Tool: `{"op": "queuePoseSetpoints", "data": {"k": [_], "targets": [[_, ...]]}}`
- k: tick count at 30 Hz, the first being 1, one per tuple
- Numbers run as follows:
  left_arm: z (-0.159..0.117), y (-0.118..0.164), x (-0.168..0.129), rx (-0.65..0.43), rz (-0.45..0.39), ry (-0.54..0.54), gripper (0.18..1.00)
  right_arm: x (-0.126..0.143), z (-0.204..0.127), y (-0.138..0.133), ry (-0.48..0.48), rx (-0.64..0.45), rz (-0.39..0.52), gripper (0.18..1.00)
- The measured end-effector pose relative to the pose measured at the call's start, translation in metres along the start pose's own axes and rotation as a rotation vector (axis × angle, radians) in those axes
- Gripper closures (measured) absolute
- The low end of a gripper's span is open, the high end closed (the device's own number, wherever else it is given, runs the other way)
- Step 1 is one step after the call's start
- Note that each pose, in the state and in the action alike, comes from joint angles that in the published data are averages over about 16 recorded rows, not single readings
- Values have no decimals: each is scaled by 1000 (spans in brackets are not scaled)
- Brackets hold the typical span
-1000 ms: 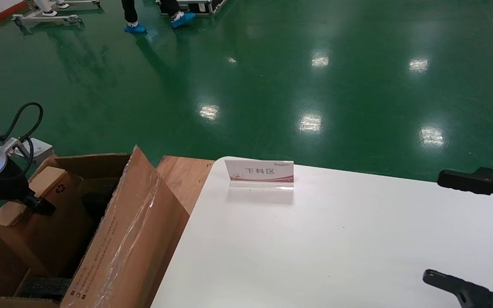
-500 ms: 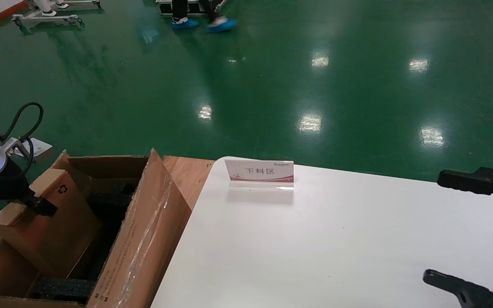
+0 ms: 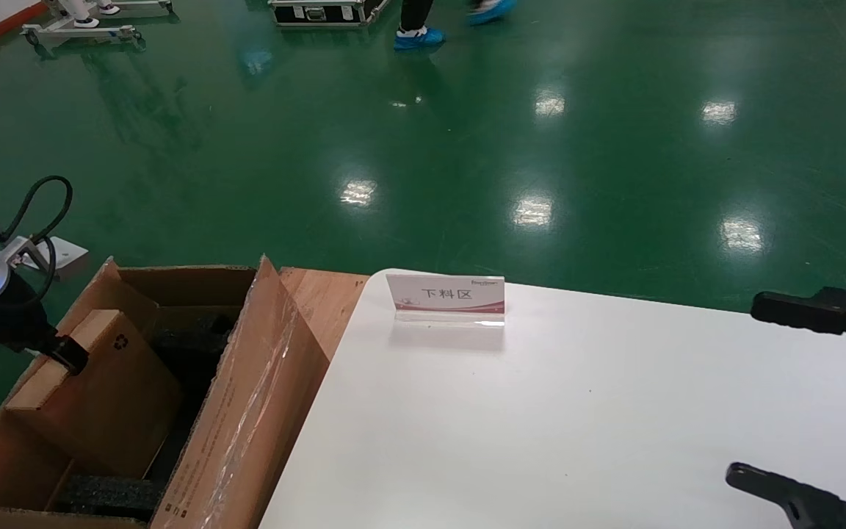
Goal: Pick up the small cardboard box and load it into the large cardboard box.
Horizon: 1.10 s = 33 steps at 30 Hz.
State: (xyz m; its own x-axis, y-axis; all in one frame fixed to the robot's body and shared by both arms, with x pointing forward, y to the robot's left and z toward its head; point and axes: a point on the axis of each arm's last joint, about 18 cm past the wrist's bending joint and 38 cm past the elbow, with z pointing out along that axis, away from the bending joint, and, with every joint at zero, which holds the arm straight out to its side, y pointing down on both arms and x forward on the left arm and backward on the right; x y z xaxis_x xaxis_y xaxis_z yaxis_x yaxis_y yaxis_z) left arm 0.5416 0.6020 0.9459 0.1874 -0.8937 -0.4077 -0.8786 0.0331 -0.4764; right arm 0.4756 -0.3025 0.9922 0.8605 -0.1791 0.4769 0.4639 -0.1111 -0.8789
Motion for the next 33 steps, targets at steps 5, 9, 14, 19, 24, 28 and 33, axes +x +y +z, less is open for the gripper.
{"op": "queuePoseSetpoints", "data": {"k": [5, 9, 14, 19, 24, 28, 33], "targets": [[-1, -2, 2, 9, 8, 6, 429, 0, 0, 0, 0, 0, 0, 178], [-5, -8, 7, 37, 35, 23, 349, 0, 0, 0, 0, 0, 0, 178], [-18, -20, 19, 115, 104, 64, 276, 0, 0, 0, 0, 0, 0, 178], [-39, -35, 38, 236, 205, 121, 226, 0, 0, 0, 0, 0, 0, 178], [-64, -46, 60, 372, 307, 176, 198, 0, 0, 0, 0, 0, 0, 178], [-82, -50, 76, 459, 370, 209, 186, 0, 0, 0, 0, 0, 0, 178], [-98, -52, 92, 532, 422, 243, 184, 0, 0, 0, 0, 0, 0, 178]]}}
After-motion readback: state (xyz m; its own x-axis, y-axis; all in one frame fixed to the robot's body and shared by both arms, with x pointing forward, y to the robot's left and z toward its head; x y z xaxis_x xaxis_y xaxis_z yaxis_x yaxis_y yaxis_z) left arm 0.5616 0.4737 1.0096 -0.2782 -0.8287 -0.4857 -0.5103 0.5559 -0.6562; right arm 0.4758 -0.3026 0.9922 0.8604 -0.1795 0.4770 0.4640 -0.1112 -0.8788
